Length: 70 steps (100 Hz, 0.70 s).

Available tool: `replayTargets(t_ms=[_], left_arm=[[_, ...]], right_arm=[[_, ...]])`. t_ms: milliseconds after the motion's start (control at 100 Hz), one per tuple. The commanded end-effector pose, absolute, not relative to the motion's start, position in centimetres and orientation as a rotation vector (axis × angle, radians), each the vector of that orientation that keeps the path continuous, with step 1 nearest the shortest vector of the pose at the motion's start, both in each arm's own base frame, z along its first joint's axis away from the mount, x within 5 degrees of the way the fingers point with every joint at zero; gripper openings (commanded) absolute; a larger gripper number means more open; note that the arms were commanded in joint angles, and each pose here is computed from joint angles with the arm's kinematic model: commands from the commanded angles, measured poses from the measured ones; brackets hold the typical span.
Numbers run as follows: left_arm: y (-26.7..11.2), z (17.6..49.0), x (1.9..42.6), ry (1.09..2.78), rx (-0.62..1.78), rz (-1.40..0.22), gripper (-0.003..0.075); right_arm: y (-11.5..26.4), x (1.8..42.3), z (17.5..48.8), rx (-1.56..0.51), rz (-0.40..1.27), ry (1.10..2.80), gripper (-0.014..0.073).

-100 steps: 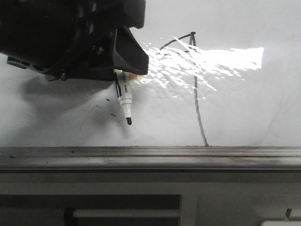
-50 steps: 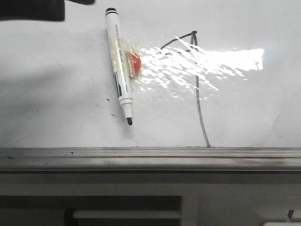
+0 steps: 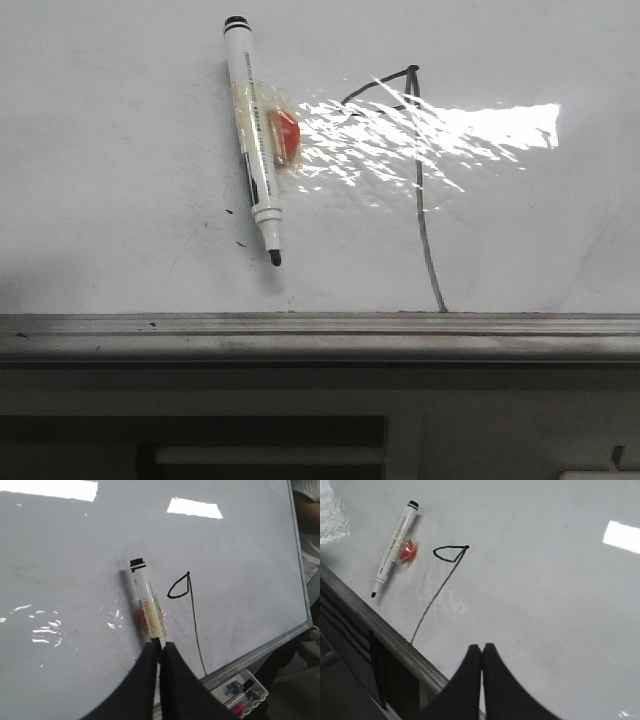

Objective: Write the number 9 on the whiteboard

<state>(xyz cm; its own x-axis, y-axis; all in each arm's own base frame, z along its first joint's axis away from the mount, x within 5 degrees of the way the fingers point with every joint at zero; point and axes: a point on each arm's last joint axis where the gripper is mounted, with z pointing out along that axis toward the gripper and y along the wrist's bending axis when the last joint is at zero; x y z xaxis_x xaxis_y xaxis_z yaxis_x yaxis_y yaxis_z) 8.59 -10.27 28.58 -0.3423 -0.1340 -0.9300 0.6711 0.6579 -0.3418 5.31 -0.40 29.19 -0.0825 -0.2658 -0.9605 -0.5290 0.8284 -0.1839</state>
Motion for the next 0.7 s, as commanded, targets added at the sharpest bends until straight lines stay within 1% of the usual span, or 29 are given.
replayTargets(t_ms=[0, 150, 430, 530, 630, 690], left_arm=[[-10.3, 29.1, 8.6, 1.709, 0.431, -0.874, -0.0020], [-10.2, 28.6, 8.6, 1.725, 0.437, -0.866, -0.0020], [-10.2, 28.6, 8.7, 1.721, 0.427, -0.860, -0.0020], [-8.8, 28.3, 8.9, 1.656, 0.360, -0.762, -0.0020], [-7.0, 27.0, 9.1, 1.577, 0.329, -0.603, -0.0020], [-6.0, 26.2, 8.8, 1.513, 0.366, -0.505, -0.0020]], right_arm=[[-0.5, 5.4, 30.3, -0.623, 0.217, 1.608, -0.0061], [-0.5, 5.4, 30.3, -0.623, 0.217, 1.608, -0.0061], [-0.5, 5.4, 30.3, -0.623, 0.217, 1.608, -0.0061], [-0.5, 5.4, 30.3, -0.622, 0.216, 1.610, -0.0061], [-0.5, 5.4, 30.3, -0.622, 0.214, 1.609, -0.0061], [-0.5, 5.4, 30.3, -0.622, 0.214, 1.609, -0.0061]])
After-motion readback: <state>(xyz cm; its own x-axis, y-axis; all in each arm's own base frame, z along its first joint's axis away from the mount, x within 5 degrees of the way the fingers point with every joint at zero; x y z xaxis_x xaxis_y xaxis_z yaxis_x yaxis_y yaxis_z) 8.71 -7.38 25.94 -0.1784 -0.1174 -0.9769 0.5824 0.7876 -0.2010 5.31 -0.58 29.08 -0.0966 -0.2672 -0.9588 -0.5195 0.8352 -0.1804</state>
